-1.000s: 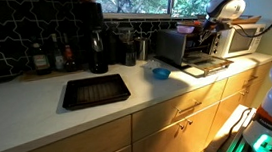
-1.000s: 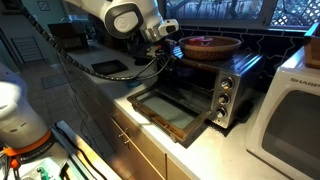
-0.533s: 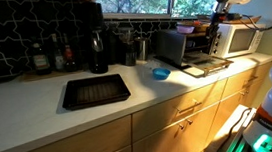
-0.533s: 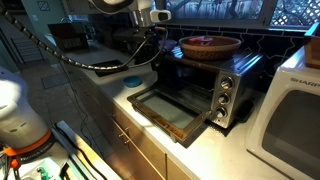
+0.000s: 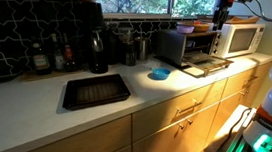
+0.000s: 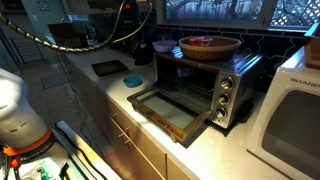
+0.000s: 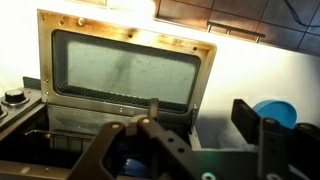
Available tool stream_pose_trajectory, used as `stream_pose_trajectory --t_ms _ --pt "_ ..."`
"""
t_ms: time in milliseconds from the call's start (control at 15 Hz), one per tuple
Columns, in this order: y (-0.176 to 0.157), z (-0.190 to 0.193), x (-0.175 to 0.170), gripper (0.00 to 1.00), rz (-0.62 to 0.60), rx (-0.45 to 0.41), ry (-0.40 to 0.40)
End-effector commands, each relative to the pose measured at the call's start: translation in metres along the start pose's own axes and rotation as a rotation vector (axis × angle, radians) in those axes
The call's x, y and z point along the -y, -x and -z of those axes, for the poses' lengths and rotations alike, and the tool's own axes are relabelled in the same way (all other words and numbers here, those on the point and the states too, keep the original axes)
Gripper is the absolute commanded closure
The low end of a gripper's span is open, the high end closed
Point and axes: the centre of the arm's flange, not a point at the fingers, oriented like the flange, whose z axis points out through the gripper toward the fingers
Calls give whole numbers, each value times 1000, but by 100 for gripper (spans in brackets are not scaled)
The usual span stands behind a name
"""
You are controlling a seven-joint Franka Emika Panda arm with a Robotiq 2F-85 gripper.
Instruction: Pick up the blue flask mug and put it on the tray in the oven
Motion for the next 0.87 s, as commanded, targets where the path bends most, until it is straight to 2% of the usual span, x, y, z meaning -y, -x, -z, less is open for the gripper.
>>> stream_pose_trajectory --t_ms 0,267,333,400,800 --pt "6 27 20 0 -143 61 20" --pt "10 43 33 0 -320 71 122" --pt "11 44 34 0 -304 57 131" --pt "2 41 30 0 -272 39 102" --pt "4 44 32 0 -288 34 116"
